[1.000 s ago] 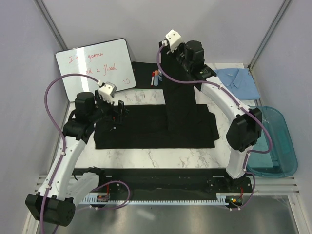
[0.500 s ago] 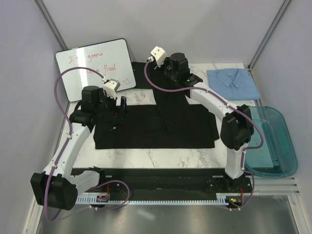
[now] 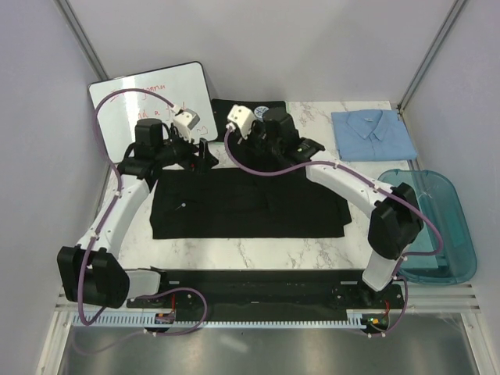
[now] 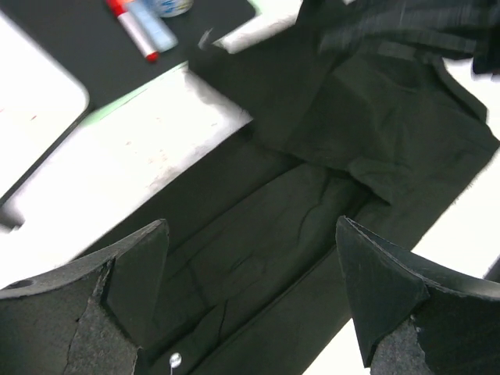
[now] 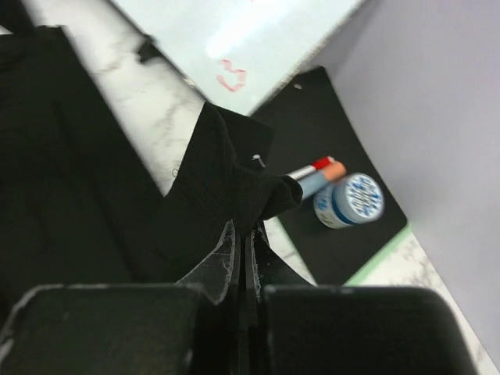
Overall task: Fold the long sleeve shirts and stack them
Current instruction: Fold the shirt
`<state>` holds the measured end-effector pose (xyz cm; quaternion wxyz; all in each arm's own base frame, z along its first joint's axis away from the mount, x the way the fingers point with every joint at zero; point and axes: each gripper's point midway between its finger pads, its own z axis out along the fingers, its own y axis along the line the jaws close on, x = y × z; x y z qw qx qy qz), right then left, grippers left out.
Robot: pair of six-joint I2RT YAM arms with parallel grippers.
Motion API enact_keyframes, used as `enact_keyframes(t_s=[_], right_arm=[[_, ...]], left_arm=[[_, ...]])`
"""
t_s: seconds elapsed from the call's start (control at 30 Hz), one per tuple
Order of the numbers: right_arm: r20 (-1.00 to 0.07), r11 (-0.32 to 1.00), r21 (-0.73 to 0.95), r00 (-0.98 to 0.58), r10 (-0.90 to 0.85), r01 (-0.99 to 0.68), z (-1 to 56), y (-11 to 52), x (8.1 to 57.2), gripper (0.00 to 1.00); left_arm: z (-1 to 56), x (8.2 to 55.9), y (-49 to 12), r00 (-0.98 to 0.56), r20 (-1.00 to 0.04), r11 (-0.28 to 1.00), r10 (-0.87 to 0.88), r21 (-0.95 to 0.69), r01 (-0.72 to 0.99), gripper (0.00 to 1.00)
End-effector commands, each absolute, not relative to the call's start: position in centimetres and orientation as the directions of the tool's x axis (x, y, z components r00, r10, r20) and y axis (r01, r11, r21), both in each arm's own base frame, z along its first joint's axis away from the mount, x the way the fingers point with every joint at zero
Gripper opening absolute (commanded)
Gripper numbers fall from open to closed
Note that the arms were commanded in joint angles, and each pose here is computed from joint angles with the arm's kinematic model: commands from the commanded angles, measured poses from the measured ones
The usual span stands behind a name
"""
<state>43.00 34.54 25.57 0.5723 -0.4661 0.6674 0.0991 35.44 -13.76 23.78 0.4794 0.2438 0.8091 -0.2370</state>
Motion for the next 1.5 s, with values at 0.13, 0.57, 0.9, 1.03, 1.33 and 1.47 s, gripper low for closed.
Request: enact_keyframes(t_s=[0.13, 0.57, 0.9, 1.03, 1.33, 1.47], right_arm=[[-0.873, 0.398, -0.338, 0.127, -0.470, -0.853, 26.1, 37.0, 37.2, 0.00], [-0.880, 0.320, -0.305, 0.137, -0.454, -0.897, 26.0, 37.5, 35.1, 0.03], [-0.876, 0.300, -0.316, 0.155, -0.457, -0.900, 27.0, 36.7, 34.4, 0.22], [-0.878, 0.312, -0.282, 0.114, -0.464, -0.907, 26.9, 33.5, 35.0, 0.98], [-0.870, 0.192, -0.275, 0.159, -0.468, -0.942, 24.5, 31.0, 33.3, 0.98], [-0.865, 0.200, -0.274, 0.150, -0.479, -0.941, 23.6, 31.7, 34.7, 0.98]], left_arm=[[26.5, 36.2, -16.3, -0.159, -0.948, 0.556, 0.276, 0.022, 0.831, 0.93], [25.3, 36.7, -18.4, -0.062, -0.959, 0.394, 0.277, 0.055, 0.917, 0.84], [25.7, 36.0, -19.6, -0.017, -0.961, 0.272, 0.276, 0.062, 0.960, 0.05], [26.7, 33.7, -19.5, 0.139, -0.944, 0.173, 0.298, 0.197, 0.965, 0.02], [28.0, 30.8, -19.4, 0.397, -0.872, 0.065, 0.288, 0.432, 0.900, 0.02], [27.4, 29.3, -19.6, 0.473, -0.832, 0.007, 0.291, 0.496, 0.868, 0.02]])
